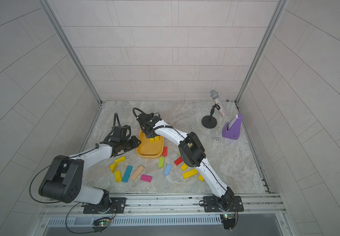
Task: Pick out the yellow building blocks
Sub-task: Place the building block in the storage box, then pick up the building block from the center of the board.
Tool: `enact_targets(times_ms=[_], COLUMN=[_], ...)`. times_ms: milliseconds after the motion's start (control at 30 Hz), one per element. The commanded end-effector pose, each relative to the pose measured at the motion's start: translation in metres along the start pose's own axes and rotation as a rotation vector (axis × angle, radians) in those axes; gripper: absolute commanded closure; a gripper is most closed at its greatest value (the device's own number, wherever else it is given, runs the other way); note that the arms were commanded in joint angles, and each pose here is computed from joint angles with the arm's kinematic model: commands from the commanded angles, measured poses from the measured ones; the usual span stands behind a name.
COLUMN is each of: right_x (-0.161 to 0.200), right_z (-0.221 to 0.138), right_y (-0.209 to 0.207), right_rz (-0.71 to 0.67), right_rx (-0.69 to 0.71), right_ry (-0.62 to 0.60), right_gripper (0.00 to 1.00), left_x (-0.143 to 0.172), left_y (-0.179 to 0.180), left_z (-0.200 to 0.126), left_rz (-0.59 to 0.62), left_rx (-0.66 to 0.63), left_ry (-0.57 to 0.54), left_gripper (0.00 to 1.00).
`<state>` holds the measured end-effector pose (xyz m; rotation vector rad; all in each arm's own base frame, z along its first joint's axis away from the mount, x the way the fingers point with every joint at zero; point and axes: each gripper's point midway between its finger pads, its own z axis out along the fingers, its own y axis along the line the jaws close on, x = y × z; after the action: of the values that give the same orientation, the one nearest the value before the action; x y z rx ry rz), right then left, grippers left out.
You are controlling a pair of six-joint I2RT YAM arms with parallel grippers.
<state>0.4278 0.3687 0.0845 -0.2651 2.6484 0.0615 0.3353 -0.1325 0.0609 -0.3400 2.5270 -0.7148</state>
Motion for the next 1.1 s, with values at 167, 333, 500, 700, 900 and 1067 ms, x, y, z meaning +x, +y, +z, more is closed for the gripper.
enact_targets(times_ms=[167, 333, 500, 700, 900, 1067], right_x=[-0.036, -0.021, 0.015, 0.076, 0.115, 0.124], right_z=[-0.098, -0.126, -0.135, -0.115, -0.083, -0.057], right_y=[-0.011, -0.051, -0.115, -0.207, -0.242, -0.248], right_rz=[0.077, 0.113, 0.167, 0.282, 0.344, 0.366], right_rx=[-0.101, -0.083, 0.022, 0.183, 0.241, 0.28], right_ry=[-0.127, -0.143, -0.125, -0.036, 0.068, 0.122], right_gripper=[0.49, 0.51, 0.52, 0.5, 0.45, 0.39], left_x=[-0.005, -0.007, -0.006, -0.002, -0.005, -0.009], left_y=[-0.008, -0.01, -0.013, -0.021, -0.024, -0.029], left_z=[-0.001, -0.002, -0.002, 0.002, 0.003, 0.001], left_rz=[0.049, 0.06, 0.076, 0.092, 0.102, 0.106], left_rx=[-0.028, -0.05, -0.068, -0.064, -0.061, -0.047], left_ry=[-0.01, -0.025, -0.038, -0.032, -0.04, -0.055], left_gripper=[0.81, 0.85, 0.87, 0.86, 0.79, 0.71])
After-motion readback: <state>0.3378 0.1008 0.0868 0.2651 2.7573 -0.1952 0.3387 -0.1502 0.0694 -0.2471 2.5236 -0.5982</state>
